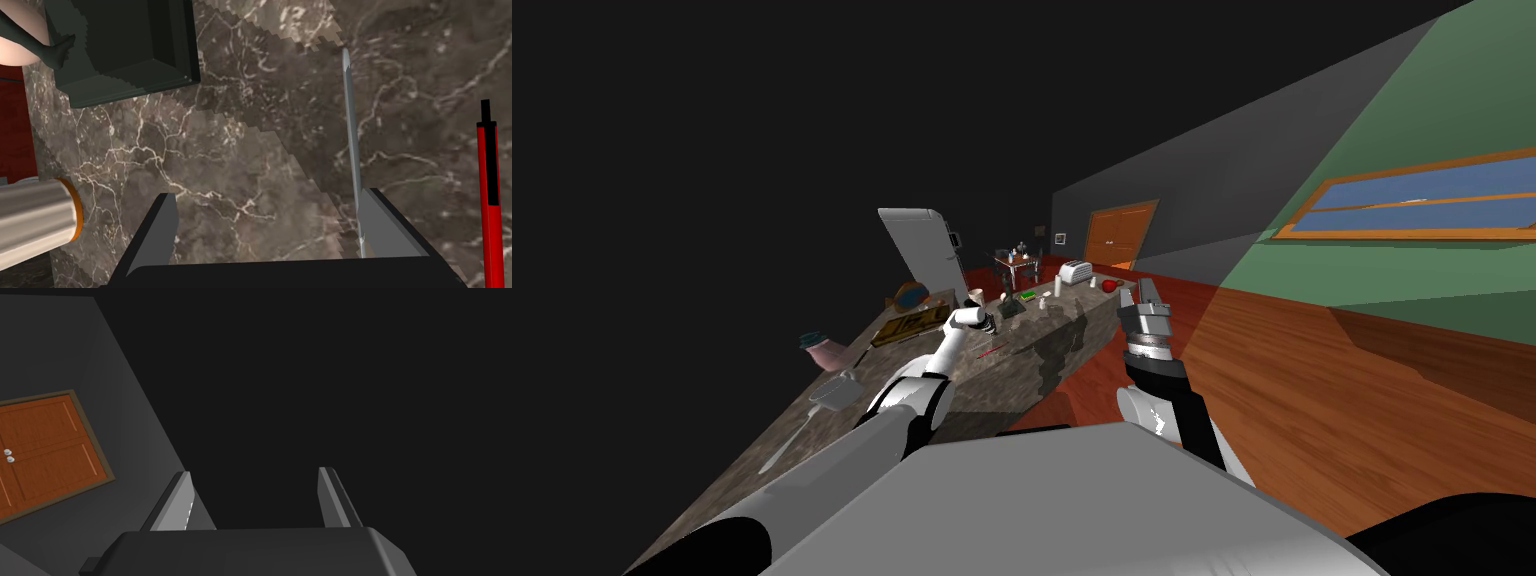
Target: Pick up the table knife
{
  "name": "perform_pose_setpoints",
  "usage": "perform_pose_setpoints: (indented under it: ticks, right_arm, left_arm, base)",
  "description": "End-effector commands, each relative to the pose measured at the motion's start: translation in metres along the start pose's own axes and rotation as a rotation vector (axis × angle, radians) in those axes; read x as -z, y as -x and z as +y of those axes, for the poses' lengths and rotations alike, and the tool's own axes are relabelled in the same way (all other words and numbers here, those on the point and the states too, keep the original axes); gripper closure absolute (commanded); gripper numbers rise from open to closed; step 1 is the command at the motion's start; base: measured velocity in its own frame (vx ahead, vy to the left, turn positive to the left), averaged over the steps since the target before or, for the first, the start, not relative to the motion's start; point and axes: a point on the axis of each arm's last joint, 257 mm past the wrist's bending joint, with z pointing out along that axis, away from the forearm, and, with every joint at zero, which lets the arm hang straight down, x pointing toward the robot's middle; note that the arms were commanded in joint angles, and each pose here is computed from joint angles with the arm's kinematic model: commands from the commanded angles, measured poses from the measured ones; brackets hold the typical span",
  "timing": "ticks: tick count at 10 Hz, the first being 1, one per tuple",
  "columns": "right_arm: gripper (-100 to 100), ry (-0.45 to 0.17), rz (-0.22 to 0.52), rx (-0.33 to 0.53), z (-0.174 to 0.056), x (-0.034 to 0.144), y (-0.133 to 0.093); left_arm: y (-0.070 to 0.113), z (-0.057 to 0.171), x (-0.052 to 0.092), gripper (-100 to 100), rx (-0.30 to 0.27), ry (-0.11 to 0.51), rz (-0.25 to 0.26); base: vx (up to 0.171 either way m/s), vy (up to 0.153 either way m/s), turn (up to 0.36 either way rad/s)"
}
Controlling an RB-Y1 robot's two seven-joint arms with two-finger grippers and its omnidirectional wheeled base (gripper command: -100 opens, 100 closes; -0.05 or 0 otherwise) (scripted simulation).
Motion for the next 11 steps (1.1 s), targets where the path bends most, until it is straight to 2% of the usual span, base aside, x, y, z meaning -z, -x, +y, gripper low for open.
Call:
perform_pose_setpoints:
  ticks: [1,4,5,6,7,8,9,10,11]
  right_arm:
    - [0,0.000,0.000,0.000,0.000,0.000,0.000]
    - [0,0.000,0.000,0.000,0.000,0.000,0.000]
    - [0,0.000,0.000,0.000,0.000,0.000,0.000]
    - [0,0.000,0.000,0.000,0.000,0.000,0.000]
    - [0,0.000,0.000,0.000,0.000,0.000,0.000]
    - [0,0.000,0.000,0.000,0.000,0.000,0.000]
    - [0,0.000,0.000,0.000,0.000,0.000,0.000]
    - [0,0.000,0.000,0.000,0.000,0.000,0.000]
    - [0,0.000,0.000,0.000,0.000,0.000,0.000]
  left_arm:
    - [0.006,0.009,-0.001,-100,0.032,0.060,-0.027]
    - [0.016,0.024,0.000,-100,0.062,0.142,-0.065]
    - [0.020,0.029,0.002,-100,0.089,0.182,-0.085]
    - [0.022,0.032,0.002,-100,0.089,0.196,-0.091]
    - [0.026,0.038,0.005,-100,0.116,0.237,-0.112]
    - [0.027,0.040,0.006,-100,0.116,0.245,-0.115]
    - [0.032,0.047,0.009,-100,0.140,0.291,-0.139]
    - [0.032,0.047,0.009,-100,0.140,0.291,-0.139]
    - [0.036,0.053,0.013,-100,0.163,0.331,-0.160]
  base:
    - [0.026,-0.014,-0.016]
    - [0.025,-0.012,-0.010]
    - [0.026,-0.015,-0.017]
    - [0.023,-0.012,-0.006]
    - [0.024,-0.009,-0.013]
    - [0.021,-0.007,-0.009]
    - [0.026,-0.010,-0.014]
    - [0.020,-0.007,-0.006]
    - [0.024,-0.006,-0.012]
